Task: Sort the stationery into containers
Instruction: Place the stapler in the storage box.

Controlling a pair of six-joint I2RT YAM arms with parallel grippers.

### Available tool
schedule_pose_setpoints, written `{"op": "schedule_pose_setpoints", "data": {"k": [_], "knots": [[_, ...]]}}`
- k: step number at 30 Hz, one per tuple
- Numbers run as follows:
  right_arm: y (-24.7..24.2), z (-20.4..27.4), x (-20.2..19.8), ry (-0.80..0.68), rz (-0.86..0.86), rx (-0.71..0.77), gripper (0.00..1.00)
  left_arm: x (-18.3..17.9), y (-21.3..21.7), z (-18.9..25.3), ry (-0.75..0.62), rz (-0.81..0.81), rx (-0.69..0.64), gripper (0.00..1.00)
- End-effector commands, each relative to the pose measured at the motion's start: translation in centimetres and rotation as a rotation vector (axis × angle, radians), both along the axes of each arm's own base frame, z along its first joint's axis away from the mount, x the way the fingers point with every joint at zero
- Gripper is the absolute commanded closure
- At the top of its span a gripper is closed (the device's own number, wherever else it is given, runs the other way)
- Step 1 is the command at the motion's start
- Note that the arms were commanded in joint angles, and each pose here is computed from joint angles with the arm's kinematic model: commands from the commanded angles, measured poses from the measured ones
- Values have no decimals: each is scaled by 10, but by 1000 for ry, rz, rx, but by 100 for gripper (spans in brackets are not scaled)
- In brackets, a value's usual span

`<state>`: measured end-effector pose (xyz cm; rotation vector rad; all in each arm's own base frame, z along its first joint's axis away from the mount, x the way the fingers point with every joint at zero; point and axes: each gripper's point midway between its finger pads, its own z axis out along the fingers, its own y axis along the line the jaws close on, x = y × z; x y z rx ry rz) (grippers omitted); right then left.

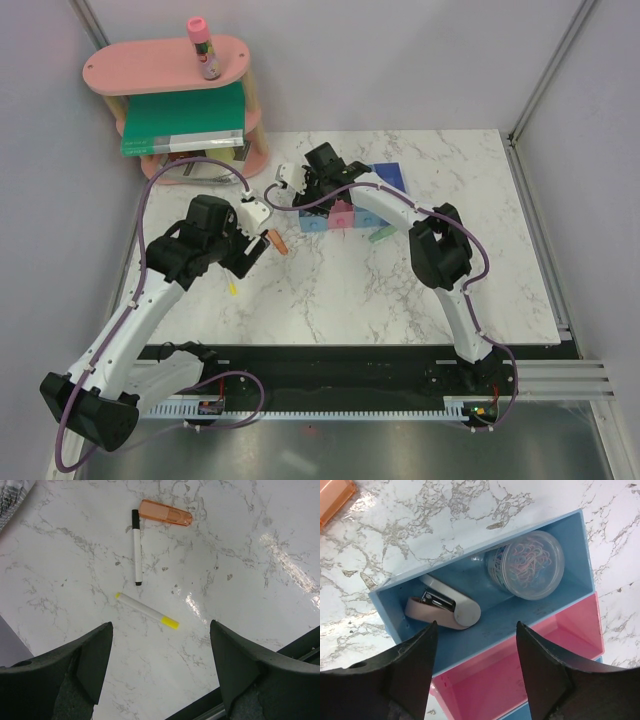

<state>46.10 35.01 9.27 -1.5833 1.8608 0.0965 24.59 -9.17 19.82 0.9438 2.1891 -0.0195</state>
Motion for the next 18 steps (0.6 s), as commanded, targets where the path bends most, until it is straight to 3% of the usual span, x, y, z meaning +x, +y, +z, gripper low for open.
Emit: {"op": "schedule_pose_setpoints", "data": {"k": [1,9,18], "knots": [[7,8,-3,-6,13,3,28,4,-6,3,-18,-21,-24,15],[6,38,4,-74,-26,32,27,14,4,-15,-26,20,33,14],[-25,170,-5,-248,-199,213,22,50,-1,-75,6,33,91,14]]}}
